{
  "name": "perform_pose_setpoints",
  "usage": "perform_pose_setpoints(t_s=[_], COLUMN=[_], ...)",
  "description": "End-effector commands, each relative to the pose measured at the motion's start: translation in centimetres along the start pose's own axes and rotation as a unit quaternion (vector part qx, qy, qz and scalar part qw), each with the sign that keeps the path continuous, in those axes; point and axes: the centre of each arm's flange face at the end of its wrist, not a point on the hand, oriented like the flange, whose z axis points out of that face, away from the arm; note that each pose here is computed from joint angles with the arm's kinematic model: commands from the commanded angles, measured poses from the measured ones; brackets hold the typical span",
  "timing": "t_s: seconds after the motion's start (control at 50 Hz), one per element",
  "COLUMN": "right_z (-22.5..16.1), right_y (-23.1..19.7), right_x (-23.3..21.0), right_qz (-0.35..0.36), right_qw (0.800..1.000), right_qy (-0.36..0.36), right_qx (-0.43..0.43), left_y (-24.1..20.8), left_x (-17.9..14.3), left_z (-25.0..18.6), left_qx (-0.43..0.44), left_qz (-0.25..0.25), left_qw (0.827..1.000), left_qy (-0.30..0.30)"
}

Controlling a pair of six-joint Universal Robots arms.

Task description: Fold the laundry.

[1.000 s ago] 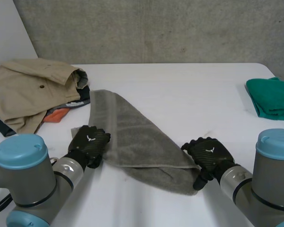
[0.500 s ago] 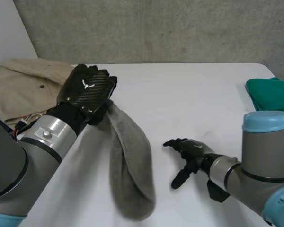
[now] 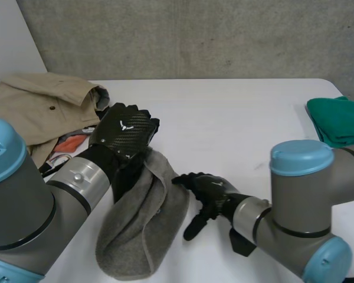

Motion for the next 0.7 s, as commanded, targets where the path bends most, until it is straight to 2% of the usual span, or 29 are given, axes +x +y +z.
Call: perform_pose_setpoints(t_s=[0.02, 0.08, 0.16, 0.22, 0.24, 0.3, 0.32, 0.38, 0.4, 0.5, 0.54, 0.62, 0.66, 0.7], right_z=[2.8, 3.7, 3.5, 2.2, 0.9, -0.9, -2.1, -3.8, -4.9, -6.4, -6.6, -3.9, -1.9, -1.0], right_y=[1.3, 1.3, -1.6, -4.4, -6.7, -10.2, -12.5, -16.1, -18.5, -22.1, -22.6, -20.7, -18.3, -16.8], right_x=[-2.5, -3.7, -1.8, -1.0, -0.2, 2.4, 3.9, 5.3, 4.7, 0.6, -0.2, 0.1, -0.3, -1.1], right_qz=[-0.005, -0.020, -0.025, -0.046, -0.075, -0.130, -0.164, -0.211, -0.235, -0.263, -0.270, -0.266, -0.255, -0.252], right_qw=[1.000, 1.000, 0.996, 0.990, 0.983, 0.965, 0.949, 0.920, 0.902, 0.880, 0.880, 0.906, 0.925, 0.933], right_qy=[-0.027, -0.019, 0.057, 0.079, 0.095, 0.144, 0.176, 0.216, 0.222, 0.176, 0.157, 0.130, 0.108, 0.093], right_qx=[-0.009, 0.006, 0.068, 0.109, 0.141, 0.178, 0.203, 0.249, 0.288, 0.354, 0.357, 0.304, 0.260, 0.238], left_y=[-0.8, -1.6, -3.2, -5.6, -6.2, -8.4, -8.9, -10.3, -10.5, -9.8, -8.9, -5.0, -2.3, -0.9], left_x=[-0.3, -0.7, -1.6, -3.0, -3.3, -4.5, -4.8, -5.7, -5.8, -6.5, -6.5, -5.2, -4.1, -3.4], left_z=[-0.6, -0.9, -1.5, -2.2, -2.4, -3.2, -3.4, -4.0, -4.0, -3.7, -3.3, -2.2, -1.3, -0.9], left_qx=[0.006, 0.018, 0.039, 0.073, 0.082, 0.122, 0.131, 0.159, 0.164, 0.158, 0.144, 0.085, 0.047, 0.027], left_qz=[-0.001, 0.000, 0.001, 0.001, -0.001, -0.019, -0.026, -0.058, -0.065, -0.086, -0.089, -0.095, -0.099, -0.104], left_qw=[1.000, 1.000, 0.999, 0.995, 0.994, 0.988, 0.987, 0.980, 0.979, 0.977, 0.979, 0.987, 0.991, 0.992], left_qy=[-0.002, -0.011, -0.033, -0.063, -0.070, -0.090, -0.094, -0.103, -0.104, -0.112, -0.112, -0.095, -0.081, -0.073])
